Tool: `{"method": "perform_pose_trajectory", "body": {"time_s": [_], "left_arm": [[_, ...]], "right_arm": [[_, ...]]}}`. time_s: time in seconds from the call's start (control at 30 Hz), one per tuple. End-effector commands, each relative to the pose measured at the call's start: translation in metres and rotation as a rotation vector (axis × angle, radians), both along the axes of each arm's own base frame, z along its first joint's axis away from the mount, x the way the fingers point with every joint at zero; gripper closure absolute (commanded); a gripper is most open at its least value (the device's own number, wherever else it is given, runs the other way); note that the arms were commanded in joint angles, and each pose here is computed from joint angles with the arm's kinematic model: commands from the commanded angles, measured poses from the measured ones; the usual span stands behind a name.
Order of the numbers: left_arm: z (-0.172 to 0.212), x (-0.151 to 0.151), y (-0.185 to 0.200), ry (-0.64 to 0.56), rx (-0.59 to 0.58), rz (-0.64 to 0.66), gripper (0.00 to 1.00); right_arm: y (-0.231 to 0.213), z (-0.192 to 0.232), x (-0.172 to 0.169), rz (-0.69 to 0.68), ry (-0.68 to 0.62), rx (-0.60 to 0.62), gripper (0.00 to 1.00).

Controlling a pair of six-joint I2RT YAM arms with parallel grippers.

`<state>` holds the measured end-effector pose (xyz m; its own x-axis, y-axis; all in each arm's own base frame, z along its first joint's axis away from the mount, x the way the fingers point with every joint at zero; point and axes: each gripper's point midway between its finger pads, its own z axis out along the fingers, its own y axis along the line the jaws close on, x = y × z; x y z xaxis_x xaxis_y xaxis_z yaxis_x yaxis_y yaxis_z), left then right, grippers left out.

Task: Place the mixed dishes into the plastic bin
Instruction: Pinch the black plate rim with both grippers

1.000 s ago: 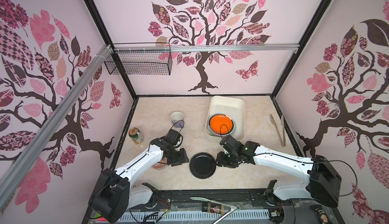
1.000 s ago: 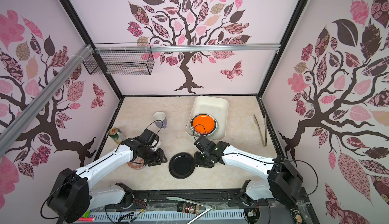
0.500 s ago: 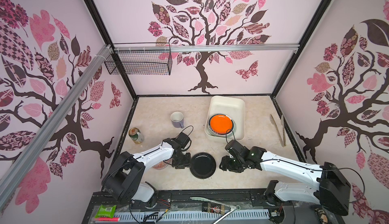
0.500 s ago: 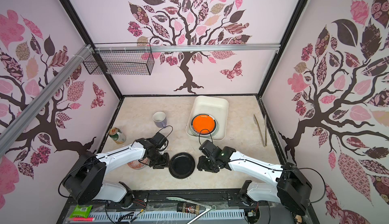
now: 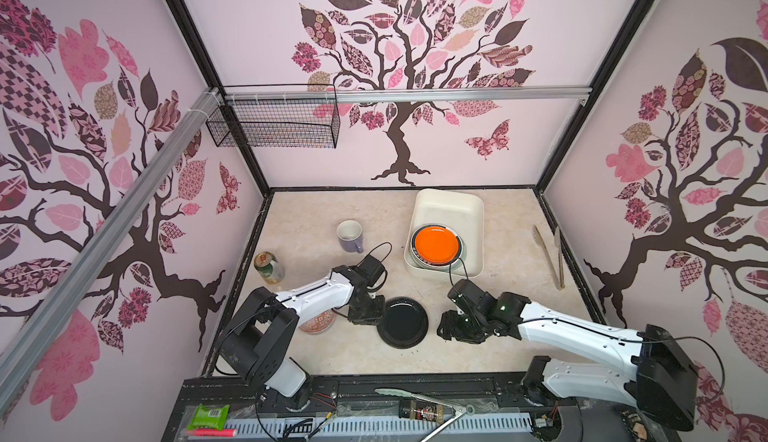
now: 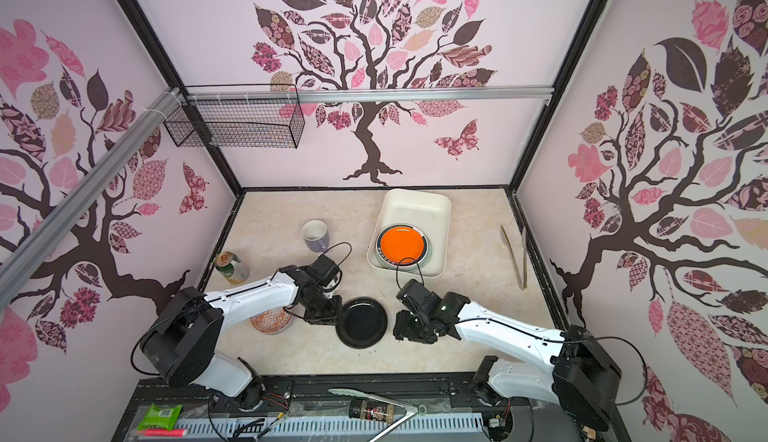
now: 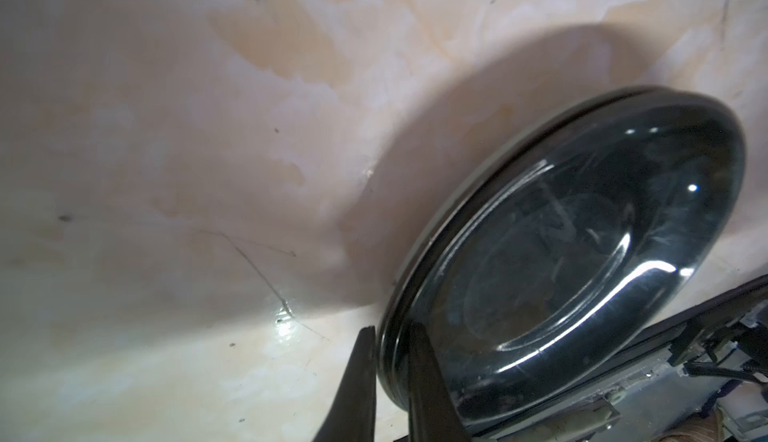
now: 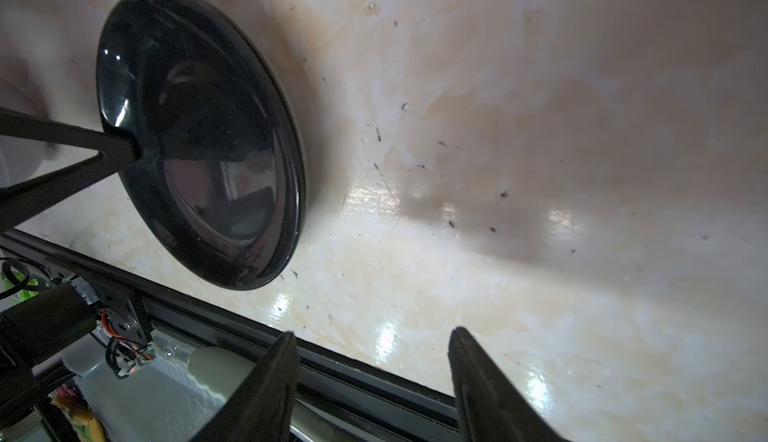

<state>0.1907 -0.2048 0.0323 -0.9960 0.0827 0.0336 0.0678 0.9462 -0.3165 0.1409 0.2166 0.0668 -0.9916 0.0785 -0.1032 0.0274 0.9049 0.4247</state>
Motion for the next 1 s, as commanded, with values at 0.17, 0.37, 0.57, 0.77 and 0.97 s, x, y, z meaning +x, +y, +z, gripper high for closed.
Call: {"method": "perform_pose_trajectory", "body": {"time_s": [0.17, 0.37, 0.57, 0.77, 0.97], "left_arm": [[0.029, 0.010, 0.014, -0.077, 0.075, -0.033, 0.91], [0.028, 0.008, 0.019, -0.073, 0.104, -0.061, 0.90], [0.011, 0.003, 0.019, -0.031, 0.112, -0.072, 0.89], [0.007, 0.005, 0.014, -0.013, 0.107, -0.076, 1.00], [0.006, 0.014, 0.005, -0.022, 0.088, -0.060, 1.00]], "right_arm": [[-0.008, 0.004, 0.004, -0.009, -0.014, 0.011, 0.38], [-0.005, 0.004, 0.008, 0.001, -0.015, 0.013, 0.38], [-0.003, 0.002, 0.009, 0.010, -0.017, 0.013, 0.38], [0.005, -0.002, 0.013, 0.025, -0.017, 0.033, 0.38], [0.017, -0.001, 0.026, 0.095, -0.019, -0.022, 0.38]]}}
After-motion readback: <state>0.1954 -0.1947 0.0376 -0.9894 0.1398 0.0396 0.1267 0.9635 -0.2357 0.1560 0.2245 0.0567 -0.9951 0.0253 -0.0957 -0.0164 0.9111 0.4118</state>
